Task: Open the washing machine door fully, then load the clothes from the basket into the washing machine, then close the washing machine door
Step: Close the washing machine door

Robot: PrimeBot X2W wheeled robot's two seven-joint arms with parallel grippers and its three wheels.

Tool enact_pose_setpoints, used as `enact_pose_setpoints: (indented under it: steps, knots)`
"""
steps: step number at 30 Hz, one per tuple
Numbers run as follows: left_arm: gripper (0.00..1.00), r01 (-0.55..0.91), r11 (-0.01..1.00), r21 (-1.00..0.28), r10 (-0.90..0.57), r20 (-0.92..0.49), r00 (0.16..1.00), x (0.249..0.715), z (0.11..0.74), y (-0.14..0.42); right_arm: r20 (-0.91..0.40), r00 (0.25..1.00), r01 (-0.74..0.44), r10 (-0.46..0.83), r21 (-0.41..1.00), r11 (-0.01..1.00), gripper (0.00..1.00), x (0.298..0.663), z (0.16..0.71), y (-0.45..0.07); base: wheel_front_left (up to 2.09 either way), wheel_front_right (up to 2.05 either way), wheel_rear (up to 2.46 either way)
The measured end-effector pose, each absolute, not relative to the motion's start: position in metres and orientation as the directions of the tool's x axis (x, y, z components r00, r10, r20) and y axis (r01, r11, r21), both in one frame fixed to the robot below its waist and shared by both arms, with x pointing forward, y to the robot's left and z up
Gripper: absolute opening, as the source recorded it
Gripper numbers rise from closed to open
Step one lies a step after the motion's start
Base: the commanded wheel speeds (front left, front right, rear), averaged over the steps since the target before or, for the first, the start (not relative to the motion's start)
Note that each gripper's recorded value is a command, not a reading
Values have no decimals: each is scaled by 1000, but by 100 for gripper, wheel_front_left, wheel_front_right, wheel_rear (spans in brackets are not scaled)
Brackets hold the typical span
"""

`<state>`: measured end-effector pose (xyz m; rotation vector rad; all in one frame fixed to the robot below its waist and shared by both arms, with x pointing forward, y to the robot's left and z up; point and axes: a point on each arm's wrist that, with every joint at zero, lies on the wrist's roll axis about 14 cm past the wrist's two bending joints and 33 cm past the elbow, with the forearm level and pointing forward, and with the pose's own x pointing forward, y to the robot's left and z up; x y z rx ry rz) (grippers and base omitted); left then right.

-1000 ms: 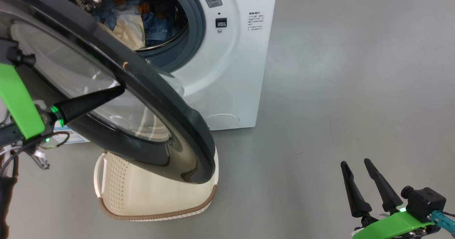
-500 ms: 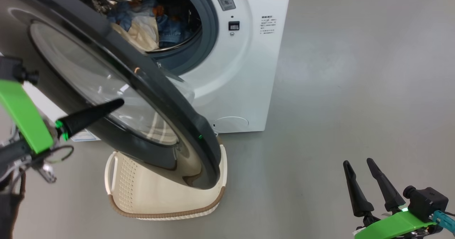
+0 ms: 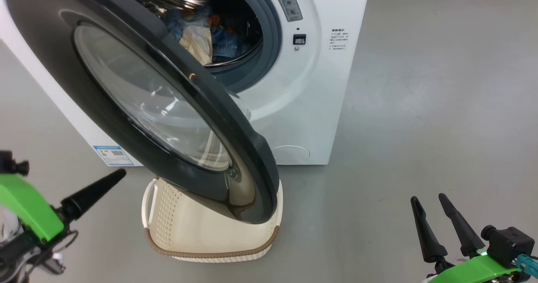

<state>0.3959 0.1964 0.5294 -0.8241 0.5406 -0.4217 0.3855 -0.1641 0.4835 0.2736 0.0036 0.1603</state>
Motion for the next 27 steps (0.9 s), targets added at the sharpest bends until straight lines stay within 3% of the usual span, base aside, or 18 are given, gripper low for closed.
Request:
enact_pose_setpoints:
  steps: [10,17,27]
  knots:
    - [100,13,688,-726,-385,-349,854,376,480,216,5,988,-151,155,260,954,100,385,480,-168,0,0,0]
    - [100,-64,688,-723,-320,-381,868,360,444,213,-9,991,-127,133,255,958,100,380,476,-177,0,0,0]
    - [100,-48,752,-658,-200,-297,933,366,438,216,-30,995,-85,95,249,965,100,371,471,-191,0,0,0]
